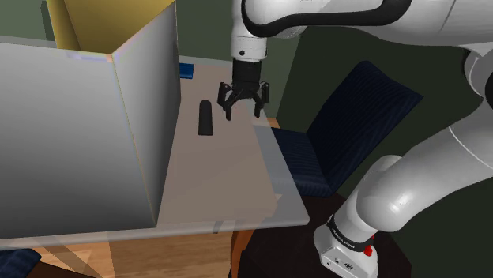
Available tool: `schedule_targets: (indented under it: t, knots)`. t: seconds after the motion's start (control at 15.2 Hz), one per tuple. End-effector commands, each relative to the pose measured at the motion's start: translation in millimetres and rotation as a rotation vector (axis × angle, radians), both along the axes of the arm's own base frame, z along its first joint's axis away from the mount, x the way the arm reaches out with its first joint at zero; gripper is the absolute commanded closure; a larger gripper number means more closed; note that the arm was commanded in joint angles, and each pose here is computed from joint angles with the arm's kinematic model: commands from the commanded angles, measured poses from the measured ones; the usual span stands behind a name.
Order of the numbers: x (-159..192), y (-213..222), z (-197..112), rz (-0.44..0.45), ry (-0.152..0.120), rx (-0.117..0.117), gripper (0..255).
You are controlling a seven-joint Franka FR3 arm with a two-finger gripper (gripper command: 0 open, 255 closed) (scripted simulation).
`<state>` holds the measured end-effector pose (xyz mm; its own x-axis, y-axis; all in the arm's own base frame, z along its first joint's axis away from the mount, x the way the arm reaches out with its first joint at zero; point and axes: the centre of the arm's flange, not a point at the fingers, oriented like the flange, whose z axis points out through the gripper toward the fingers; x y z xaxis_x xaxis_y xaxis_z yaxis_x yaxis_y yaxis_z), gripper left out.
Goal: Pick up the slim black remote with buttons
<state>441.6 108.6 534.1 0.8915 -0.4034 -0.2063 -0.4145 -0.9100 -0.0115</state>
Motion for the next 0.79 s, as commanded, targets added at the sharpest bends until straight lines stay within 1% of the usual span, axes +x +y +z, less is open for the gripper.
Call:
schedule_targets:
  t: [0.0,0.46,0.53,0.73]
  knots:
    - [24.3,11.9,-0.7,-0.065,0.001,0.007,0]
    - [106.7,34.5,-5.9,-0.279,0.005,0.028,0]
    - [106.9,34.5,-5.9,-0.279,0.005,0.028,0]
    - [106.9,34.5,-21.7,-0.279,0.005,0.028,0]
